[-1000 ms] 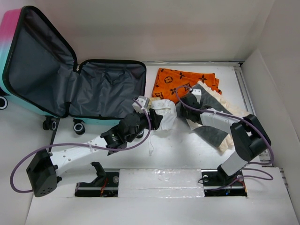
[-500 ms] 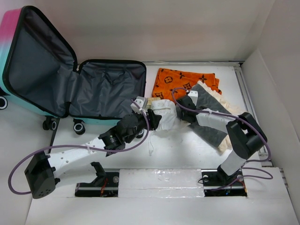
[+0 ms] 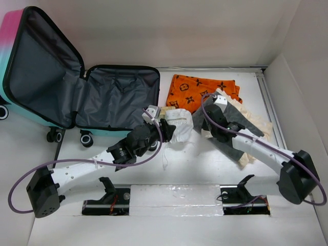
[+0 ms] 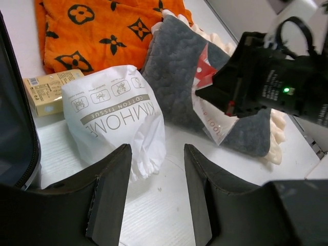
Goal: Pack the luggage
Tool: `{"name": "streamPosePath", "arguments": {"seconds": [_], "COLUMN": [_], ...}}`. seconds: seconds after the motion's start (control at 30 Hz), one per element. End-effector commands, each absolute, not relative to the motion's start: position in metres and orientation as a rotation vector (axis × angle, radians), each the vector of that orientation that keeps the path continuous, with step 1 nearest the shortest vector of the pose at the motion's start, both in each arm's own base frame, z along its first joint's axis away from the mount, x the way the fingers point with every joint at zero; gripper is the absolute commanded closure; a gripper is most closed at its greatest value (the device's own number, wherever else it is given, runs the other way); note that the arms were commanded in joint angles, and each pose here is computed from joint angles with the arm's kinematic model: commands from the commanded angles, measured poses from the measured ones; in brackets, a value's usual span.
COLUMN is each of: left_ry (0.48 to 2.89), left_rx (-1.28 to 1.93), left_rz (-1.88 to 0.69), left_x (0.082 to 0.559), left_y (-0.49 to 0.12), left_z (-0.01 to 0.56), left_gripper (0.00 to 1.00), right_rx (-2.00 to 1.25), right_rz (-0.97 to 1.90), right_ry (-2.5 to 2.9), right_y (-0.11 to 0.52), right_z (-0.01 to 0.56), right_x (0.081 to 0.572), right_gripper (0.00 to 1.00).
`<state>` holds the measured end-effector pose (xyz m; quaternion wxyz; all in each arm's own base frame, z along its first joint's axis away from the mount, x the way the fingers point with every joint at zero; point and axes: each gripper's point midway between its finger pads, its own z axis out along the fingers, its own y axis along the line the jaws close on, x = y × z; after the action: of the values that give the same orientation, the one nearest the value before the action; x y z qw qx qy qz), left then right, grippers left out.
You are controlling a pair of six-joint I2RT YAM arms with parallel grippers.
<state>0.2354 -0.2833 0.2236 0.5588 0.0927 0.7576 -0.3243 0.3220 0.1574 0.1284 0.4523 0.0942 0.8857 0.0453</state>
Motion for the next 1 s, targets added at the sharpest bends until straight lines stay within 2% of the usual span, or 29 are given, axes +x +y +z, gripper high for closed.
{"name": "streamPosePath", "arguments": {"seconds": [0.0, 0.17, 0.27, 0.33, 0.37, 0.43, 0.47, 0.5, 0.53, 0.57, 0.6, 0.63, 0.67, 0.73, 0.77, 0.8, 0.83, 0.87, 0.93, 0.97], "left_ry": [1.665, 1.549, 1.356, 1.267, 1.263, 1.275, 1.289, 1.326, 1.353, 1.378, 1.418, 1.440, 1.468, 1.515, 1.538, 1.554, 1.557, 1.551, 1.578, 1.579], "left_rx": [0.149, -0.005, -0.132, -0.217, -0.224, -0.252, -0.258, -0.252, -0.280, -0.276, -0.275, -0.271, -0.271, -0.260, -0.255, -0.247, -0.246, -0.249, -0.198, -0.177], "left_rz": [-0.821, -0.837, -0.924, -0.945, -0.932, -0.901, -0.882, -0.847, -0.824, -0.816, -0.784, -0.773, -0.749, -0.724, -0.711, -0.698, -0.696, -0.701, -0.691, -0.692], "left_x": [0.240, 0.241, 0.226, 0.218, 0.217, 0.218, 0.218, 0.220, 0.223, 0.224, 0.225, 0.226, 0.228, 0.230, 0.232, 0.234, 0.235, 0.237, 0.240, 0.241], "left_y": [-0.282, -0.253, -0.215, -0.187, -0.181, -0.173, -0.169, -0.168, -0.165, -0.167, -0.166, -0.169, -0.169, -0.172, -0.175, -0.178, -0.181, -0.183, -0.196, -0.201], "left_z": [0.278, 0.320, 0.367, 0.386, 0.387, 0.389, 0.385, 0.377, 0.369, 0.365, 0.353, 0.347, 0.333, 0.317, 0.307, 0.301, 0.297, 0.298, 0.286, 0.285], "left_gripper": [0.59, 0.62, 0.62, 0.60, 0.60, 0.60, 0.60, 0.60, 0.60, 0.60, 0.59, 0.59, 0.57, 0.57, 0.56, 0.56, 0.56, 0.56, 0.56, 0.56], "right_rx": [0.233, 0.172, 0.033, -0.089, -0.146, -0.253, -0.274, -0.298, -0.325, -0.377, -0.385, -0.397, -0.373, -0.338, -0.318, -0.286, -0.277, -0.272, -0.204, -0.174], "right_rz": [0.118, 0.280, 0.548, 0.809, 0.859, 1.031, 1.100, 1.135, 1.180, 1.265, 1.275, 1.284, 1.259, 1.201, 1.160, 1.086, 1.061, 1.007, 0.848, 0.835], "right_ry": [2.160, 2.026, 1.938, 1.807, 1.831, 1.780, 1.701, 1.764, 1.757, 1.693, 1.751, 1.757, 1.787, 1.775, 1.780, 1.845, 1.801, 1.807, 1.902, 1.858], "right_y": [0.154, 0.183, 0.235, 0.288, 0.315, 0.366, 0.386, 0.415, 0.430, 0.449, 0.462, 0.465, 0.456, 0.432, 0.419, 0.398, 0.378, 0.363, 0.322, 0.300], "right_z": [0.140, 0.195, 0.238, 0.297, 0.287, 0.308, 0.348, 0.322, 0.325, 0.354, 0.330, 0.330, 0.316, 0.323, 0.320, 0.288, 0.307, 0.300, 0.249, 0.266], "right_x": [0.315, 0.320, 0.330, 0.335, 0.343, 0.341, 0.348, 0.361, 0.365, 0.362, 0.370, 0.370, 0.380, 0.379, 0.381, 0.383, 0.372, 0.366, 0.350, 0.334], "right_gripper": [1.00, 1.00, 1.00, 1.00, 1.00, 1.00, 1.00, 0.92, 0.78, 0.62, 0.34, 0.24, 0.18, 0.09, 0.09, 0.11, 0.16, 0.18, 0.20, 0.20]}}
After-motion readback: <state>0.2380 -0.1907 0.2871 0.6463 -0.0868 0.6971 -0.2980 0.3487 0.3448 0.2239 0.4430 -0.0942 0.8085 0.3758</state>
